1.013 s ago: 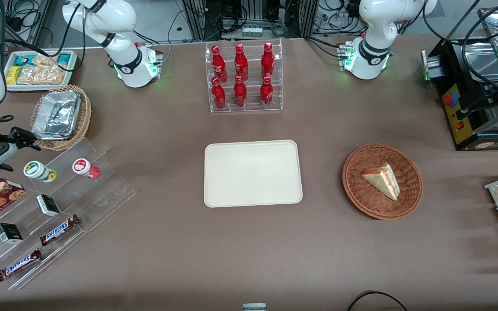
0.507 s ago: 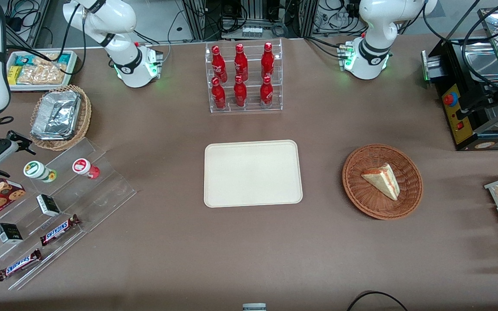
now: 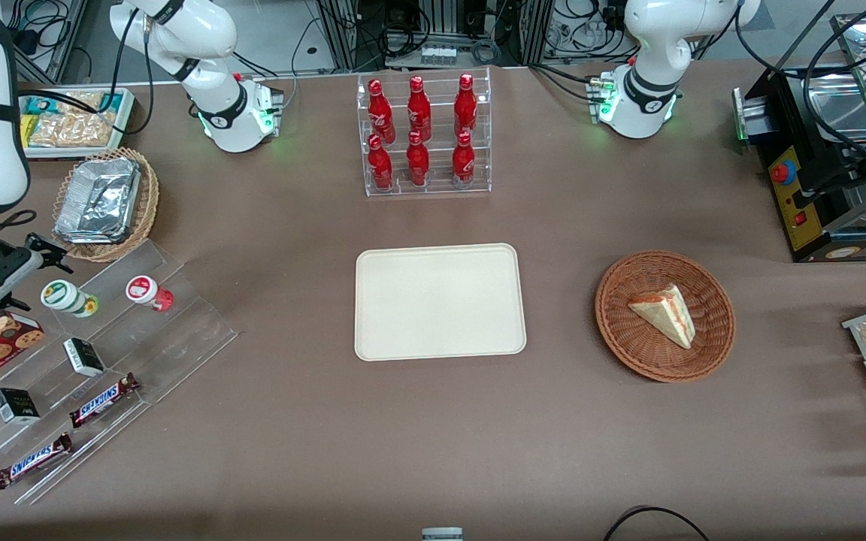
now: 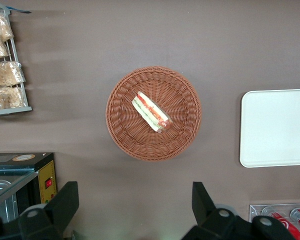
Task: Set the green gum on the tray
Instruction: 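Close the right gripper around the green-lidded gum tub and lift it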
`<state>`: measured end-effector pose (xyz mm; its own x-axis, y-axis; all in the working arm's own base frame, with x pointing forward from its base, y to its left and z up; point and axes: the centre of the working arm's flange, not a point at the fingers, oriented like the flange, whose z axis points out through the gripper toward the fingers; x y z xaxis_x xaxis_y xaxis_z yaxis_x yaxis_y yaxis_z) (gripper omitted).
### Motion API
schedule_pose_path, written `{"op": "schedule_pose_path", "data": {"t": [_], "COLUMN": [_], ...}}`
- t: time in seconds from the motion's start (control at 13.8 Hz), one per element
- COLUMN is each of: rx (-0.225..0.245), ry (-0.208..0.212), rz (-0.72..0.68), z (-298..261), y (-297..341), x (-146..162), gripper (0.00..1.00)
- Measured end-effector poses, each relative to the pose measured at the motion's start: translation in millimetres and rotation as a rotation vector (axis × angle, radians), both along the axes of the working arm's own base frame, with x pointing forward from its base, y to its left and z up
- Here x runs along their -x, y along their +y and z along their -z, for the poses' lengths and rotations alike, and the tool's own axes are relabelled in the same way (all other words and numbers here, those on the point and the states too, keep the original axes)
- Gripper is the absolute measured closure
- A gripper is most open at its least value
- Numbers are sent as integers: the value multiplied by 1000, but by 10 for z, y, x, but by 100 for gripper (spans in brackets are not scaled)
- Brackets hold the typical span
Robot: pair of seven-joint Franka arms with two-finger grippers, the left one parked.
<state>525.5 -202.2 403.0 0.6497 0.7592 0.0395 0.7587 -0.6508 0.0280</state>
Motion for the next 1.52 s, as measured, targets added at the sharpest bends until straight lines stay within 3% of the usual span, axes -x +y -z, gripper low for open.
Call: {"op": "schedule_pose_path", "data": {"t": [0.29, 0.43, 0.65, 0.72, 1.16, 1.38, 1.52], "rx": [4, 5, 5, 5, -10, -29, -14], "ry": [-4, -3, -3, -3, 13, 57, 108], "rz": [4, 4, 3, 2, -17, -8, 21], "z": [206, 286, 291, 290, 31, -319, -560], "y": [-4, 2, 11, 15, 142, 399, 731], "x": [-6, 9, 10, 8, -25, -102, -179], "gripper": [0, 6, 36, 42, 41, 41, 41]}}
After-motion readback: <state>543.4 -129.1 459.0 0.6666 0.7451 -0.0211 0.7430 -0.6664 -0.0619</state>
